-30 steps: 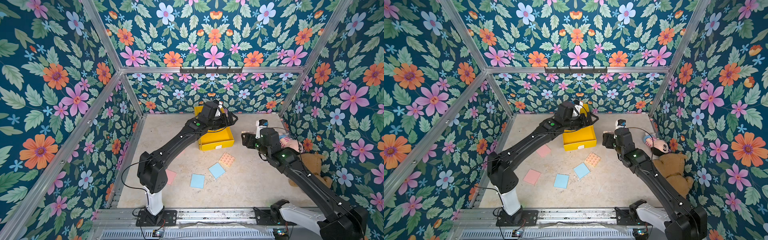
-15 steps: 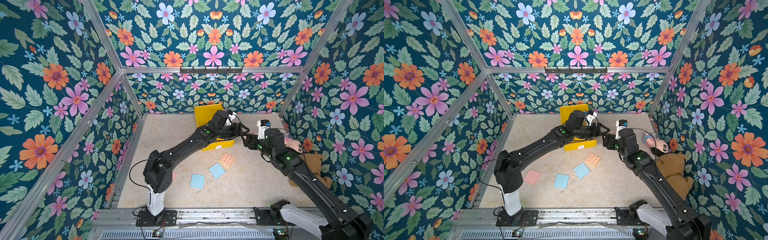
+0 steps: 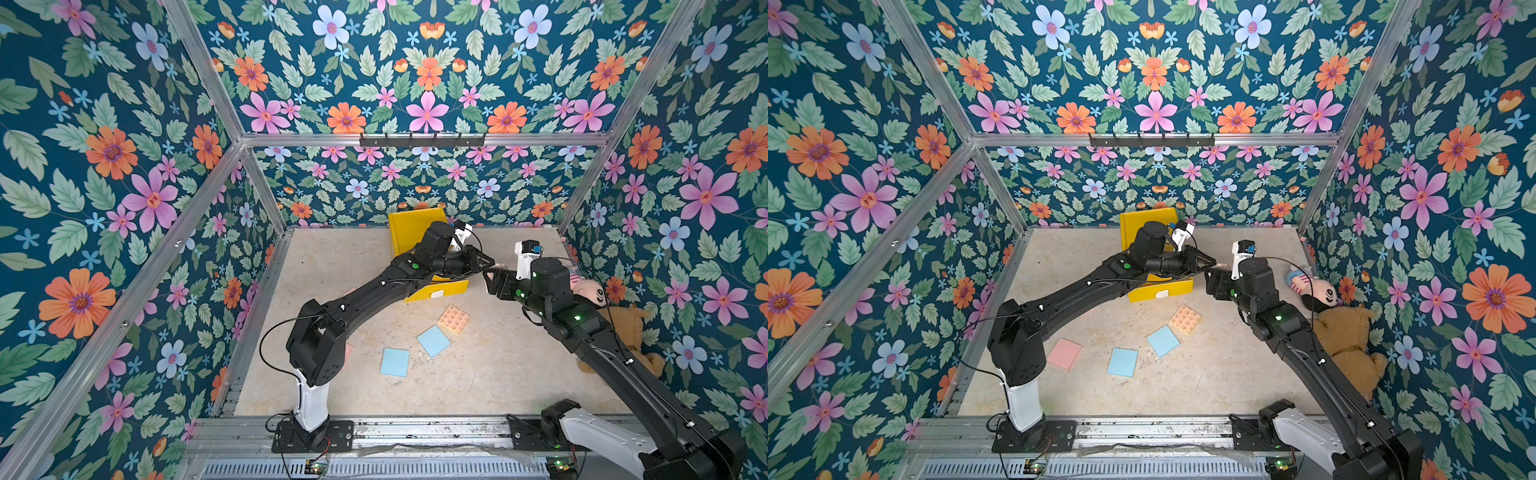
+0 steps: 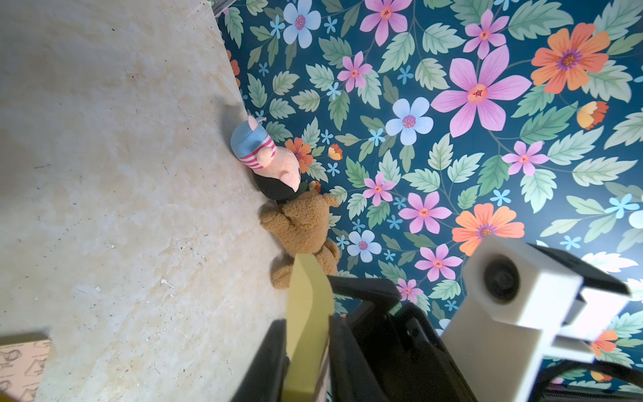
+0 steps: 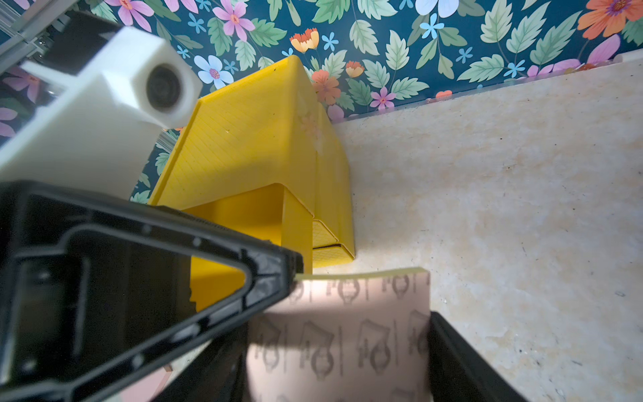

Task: Please put the sticky notes in the drawer by color
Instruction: Pick up the sticky notes from the center of the board.

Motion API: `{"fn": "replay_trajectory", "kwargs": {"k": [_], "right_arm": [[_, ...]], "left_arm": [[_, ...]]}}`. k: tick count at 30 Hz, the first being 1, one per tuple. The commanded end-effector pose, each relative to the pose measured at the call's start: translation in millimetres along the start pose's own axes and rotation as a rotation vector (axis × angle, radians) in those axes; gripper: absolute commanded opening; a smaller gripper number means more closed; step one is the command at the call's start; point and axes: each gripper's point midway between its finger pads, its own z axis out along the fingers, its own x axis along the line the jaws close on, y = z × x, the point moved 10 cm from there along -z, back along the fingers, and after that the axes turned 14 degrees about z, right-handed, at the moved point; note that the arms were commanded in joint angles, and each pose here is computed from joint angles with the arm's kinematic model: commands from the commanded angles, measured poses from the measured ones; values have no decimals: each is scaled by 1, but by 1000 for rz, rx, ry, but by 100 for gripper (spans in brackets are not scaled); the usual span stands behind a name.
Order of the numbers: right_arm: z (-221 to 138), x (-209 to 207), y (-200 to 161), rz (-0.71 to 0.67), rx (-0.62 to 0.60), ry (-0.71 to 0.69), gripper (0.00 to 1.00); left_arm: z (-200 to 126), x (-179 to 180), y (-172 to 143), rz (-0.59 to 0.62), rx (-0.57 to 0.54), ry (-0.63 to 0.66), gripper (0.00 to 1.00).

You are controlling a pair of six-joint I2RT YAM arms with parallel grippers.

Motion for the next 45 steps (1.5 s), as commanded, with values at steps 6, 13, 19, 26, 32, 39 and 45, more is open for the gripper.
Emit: {"fn": "replay_trajectory", "kwargs": {"k": [6, 13, 19, 26, 32, 39, 45], "right_arm": [[-5, 9, 9, 12, -58, 60, 78], [-21, 18, 11, 26, -48, 178, 99], [-47, 18, 25, 207, -36, 507, 99], [-60, 8, 29, 471, -2, 909, 99], [-63, 7, 24, 552, 34, 1074, 96], [-66, 11, 25, 540, 66, 1116, 72], [-64, 12, 29, 540, 58, 1044, 58]], "left_arm": [[1, -7, 0, 26, 32, -54, 0], [-17, -2, 14, 74, -42, -78, 0], [-59, 9, 32, 62, -165, -146, 0], [-93, -9, 45, -2, -281, -318, 0], [-98, -30, 50, -39, -315, -474, 0], [-89, -40, 53, -32, -296, -501, 0], [-87, -39, 48, -23, -282, -485, 0]]}}
